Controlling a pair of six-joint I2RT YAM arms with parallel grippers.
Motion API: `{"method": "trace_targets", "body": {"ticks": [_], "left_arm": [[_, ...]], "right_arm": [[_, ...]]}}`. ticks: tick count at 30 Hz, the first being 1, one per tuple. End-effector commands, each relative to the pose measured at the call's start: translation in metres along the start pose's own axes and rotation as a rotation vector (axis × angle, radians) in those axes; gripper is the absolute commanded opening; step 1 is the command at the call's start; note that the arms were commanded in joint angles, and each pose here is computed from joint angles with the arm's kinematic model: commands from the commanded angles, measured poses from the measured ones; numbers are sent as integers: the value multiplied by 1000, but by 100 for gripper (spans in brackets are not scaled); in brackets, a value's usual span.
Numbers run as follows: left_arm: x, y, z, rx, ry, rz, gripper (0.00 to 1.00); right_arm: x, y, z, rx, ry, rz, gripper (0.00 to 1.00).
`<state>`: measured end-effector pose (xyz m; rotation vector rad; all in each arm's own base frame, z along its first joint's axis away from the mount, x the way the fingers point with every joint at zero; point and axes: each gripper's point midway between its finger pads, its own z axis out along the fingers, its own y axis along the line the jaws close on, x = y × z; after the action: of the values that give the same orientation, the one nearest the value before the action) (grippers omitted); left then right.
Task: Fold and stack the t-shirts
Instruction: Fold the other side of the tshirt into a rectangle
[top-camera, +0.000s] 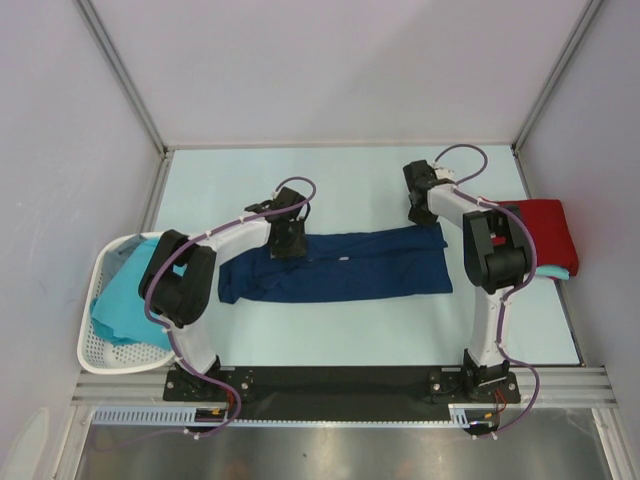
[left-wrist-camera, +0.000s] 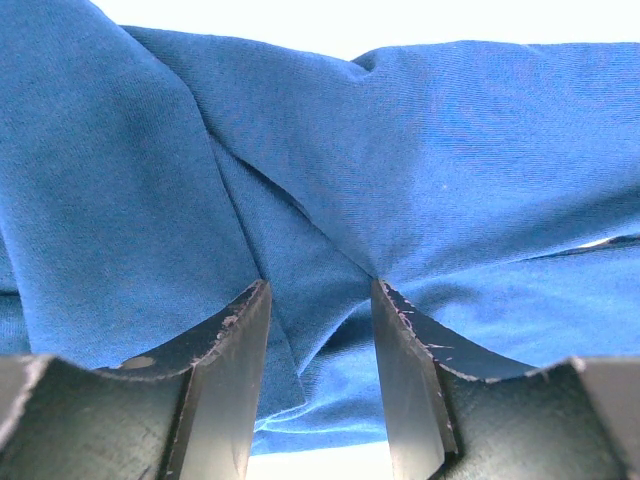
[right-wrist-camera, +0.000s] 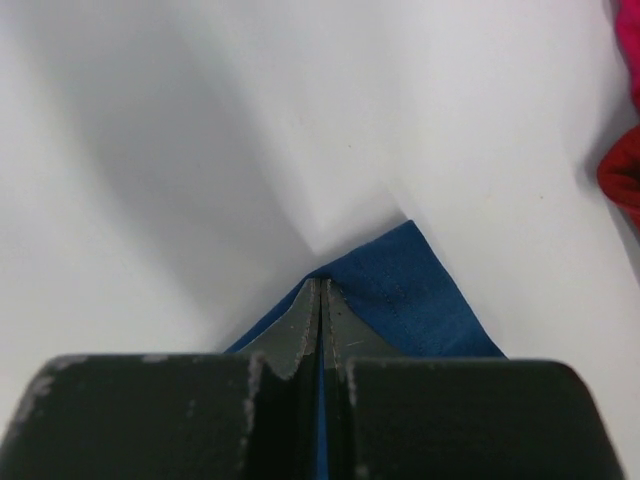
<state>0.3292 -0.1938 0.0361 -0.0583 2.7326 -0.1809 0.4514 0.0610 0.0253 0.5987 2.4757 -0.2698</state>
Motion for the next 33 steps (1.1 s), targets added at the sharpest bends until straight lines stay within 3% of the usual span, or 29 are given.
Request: {"method": "trace_targets", "body": {"ticks": [1, 3, 4, 7, 13, 24, 33], "left_arm": [[-8, -8, -7, 17, -23, -2, 50], [-8, -9, -8, 21, -24, -2, 50], [-8, -9, -8, 24, -25, -2, 50], [-11, -11, -11, 30, -35, -3, 50], [-13, -15, -15, 56, -42, -7, 50], [-6, -20, -20, 74, -44, 7, 50], [-2, -20, -21, 69, -42, 16, 50]], "right_arm": [[-20, 7, -4, -16, -49, 19, 0], [-21, 6, -11, -18, -63, 24, 0], [-20, -1, -13, 2, -74, 22, 12], [-40, -12, -40, -7, -148, 45, 31], [-52, -33, -87, -34, -220, 69, 46], [20, -53, -70, 46, -87, 74, 46], [26, -59, -55, 68, -64, 68, 45]]}}
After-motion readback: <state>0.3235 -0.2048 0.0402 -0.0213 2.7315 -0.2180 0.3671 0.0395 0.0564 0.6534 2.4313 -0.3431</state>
